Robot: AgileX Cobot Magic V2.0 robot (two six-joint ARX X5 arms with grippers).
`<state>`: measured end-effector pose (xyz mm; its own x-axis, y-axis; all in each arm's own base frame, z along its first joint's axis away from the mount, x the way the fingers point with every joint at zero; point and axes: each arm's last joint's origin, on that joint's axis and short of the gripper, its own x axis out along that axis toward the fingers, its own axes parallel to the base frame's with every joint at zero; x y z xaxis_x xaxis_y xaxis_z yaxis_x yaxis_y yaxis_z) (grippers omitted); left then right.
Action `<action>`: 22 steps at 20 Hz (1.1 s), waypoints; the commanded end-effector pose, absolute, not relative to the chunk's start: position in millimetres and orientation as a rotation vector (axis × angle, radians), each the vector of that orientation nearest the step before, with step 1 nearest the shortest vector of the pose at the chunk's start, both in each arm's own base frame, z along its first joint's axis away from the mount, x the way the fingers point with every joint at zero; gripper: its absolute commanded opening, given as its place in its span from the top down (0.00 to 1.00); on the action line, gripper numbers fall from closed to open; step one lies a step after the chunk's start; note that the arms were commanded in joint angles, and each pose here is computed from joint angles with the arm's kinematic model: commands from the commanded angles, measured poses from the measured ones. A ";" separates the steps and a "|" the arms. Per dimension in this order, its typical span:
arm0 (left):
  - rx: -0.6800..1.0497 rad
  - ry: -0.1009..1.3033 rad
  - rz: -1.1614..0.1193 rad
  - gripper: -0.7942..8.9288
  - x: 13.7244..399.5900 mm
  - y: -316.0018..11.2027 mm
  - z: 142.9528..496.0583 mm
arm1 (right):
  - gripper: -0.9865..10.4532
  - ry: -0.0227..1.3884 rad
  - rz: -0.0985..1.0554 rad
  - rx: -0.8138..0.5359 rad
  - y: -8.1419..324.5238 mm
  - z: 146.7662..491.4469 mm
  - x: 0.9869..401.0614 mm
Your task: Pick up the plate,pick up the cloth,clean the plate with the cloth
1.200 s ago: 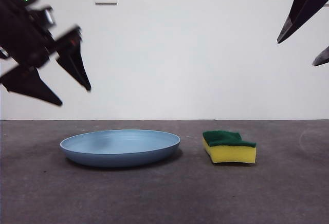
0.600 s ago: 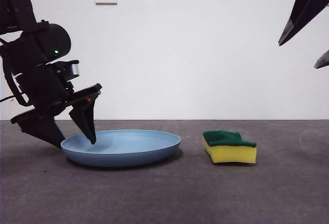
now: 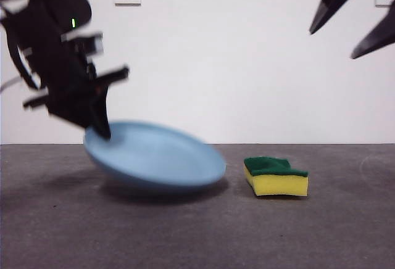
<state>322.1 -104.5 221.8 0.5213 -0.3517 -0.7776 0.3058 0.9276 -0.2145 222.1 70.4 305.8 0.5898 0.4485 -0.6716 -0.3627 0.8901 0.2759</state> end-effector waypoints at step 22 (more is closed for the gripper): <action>0.039 0.721 -0.273 0.93 225.3 -71.8 330.0 | 0.68 1.261 0.398 -0.191 169.1 160.2 326.2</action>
<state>224.7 -70.9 330.4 0.7116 -0.2314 -0.6634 0.2546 0.9650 -0.0635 326.7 166.5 169.3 0.2739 0.1964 -0.9415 -0.3938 0.9160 0.0765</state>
